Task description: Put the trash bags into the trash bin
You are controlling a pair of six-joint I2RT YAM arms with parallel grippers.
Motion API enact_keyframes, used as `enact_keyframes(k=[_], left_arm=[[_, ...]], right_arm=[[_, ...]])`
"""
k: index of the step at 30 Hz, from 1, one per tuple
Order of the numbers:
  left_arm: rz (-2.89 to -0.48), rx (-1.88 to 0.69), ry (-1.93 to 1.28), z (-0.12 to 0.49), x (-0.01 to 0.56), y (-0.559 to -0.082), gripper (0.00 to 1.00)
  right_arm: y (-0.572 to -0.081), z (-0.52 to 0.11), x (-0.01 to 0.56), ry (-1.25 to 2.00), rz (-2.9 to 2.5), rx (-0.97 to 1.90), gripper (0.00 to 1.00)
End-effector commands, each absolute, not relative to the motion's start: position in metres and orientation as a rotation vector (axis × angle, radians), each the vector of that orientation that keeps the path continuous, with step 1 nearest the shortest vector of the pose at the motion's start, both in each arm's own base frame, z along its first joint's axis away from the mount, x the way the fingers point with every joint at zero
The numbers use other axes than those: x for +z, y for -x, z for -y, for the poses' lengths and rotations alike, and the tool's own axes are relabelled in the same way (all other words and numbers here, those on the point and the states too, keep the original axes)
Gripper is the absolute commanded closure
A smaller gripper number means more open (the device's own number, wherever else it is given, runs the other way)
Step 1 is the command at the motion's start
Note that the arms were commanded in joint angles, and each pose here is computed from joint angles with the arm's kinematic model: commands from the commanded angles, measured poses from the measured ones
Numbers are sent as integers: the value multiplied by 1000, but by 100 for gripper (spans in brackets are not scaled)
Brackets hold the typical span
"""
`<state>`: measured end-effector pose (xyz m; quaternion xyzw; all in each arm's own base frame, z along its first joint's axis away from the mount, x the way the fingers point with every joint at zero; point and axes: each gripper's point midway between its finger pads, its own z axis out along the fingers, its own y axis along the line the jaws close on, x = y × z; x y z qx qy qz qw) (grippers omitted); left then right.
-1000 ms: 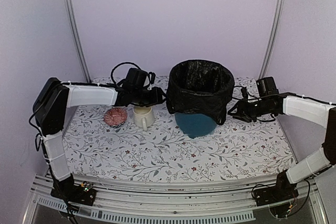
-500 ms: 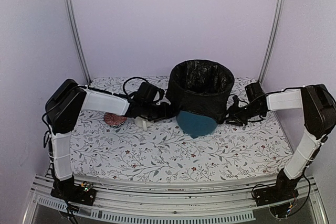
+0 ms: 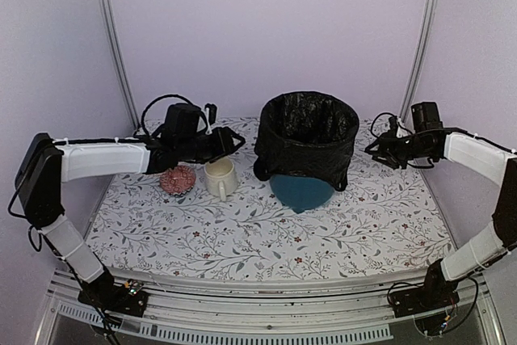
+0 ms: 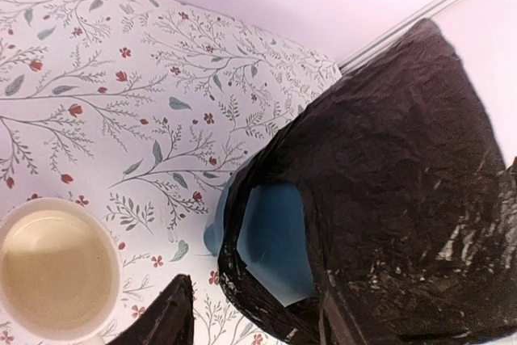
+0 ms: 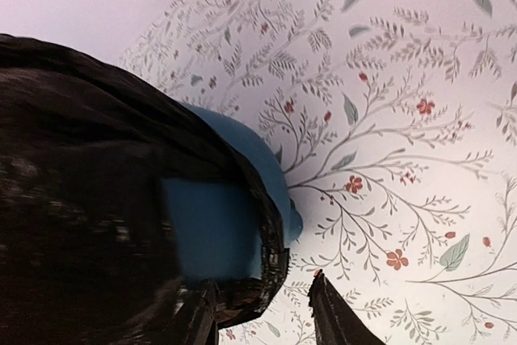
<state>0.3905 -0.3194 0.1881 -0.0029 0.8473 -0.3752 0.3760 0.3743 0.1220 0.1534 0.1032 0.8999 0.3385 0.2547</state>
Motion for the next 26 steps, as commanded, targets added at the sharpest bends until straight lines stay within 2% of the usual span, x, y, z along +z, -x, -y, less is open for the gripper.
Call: enact_keyframes(k=[1, 5, 7, 10, 12, 13, 18, 26], left_arm=[[-2136, -959, 85, 289, 200, -393, 46], [-2034, -837, 74, 252, 251, -396, 45], [-1953, -750, 22, 235, 294, -397, 40], [-1887, -626, -83, 220, 349, -396, 26], [-1877, -474, -155, 207, 367, -397, 7], [-1875, -407, -184, 201, 373, -397, 3], [-1838, -155, -265, 172, 385, -387, 3], [-1792, -127, -274, 165, 387, -383, 3]], right_arm=[[-377, -108, 202, -263, -2389, 834, 59], [-391, -101, 269, -207, -2254, 804, 55], [-394, -103, 312, -116, -2154, 793, 50], [-394, -94, 353, -17, -2050, 665, 43], [-391, -94, 366, 81, -1998, 586, 38], [-388, -96, 372, 121, -1973, 574, 36], [-374, -92, 403, 151, -1823, 511, 33], [-368, -87, 410, 138, -1754, 484, 35]])
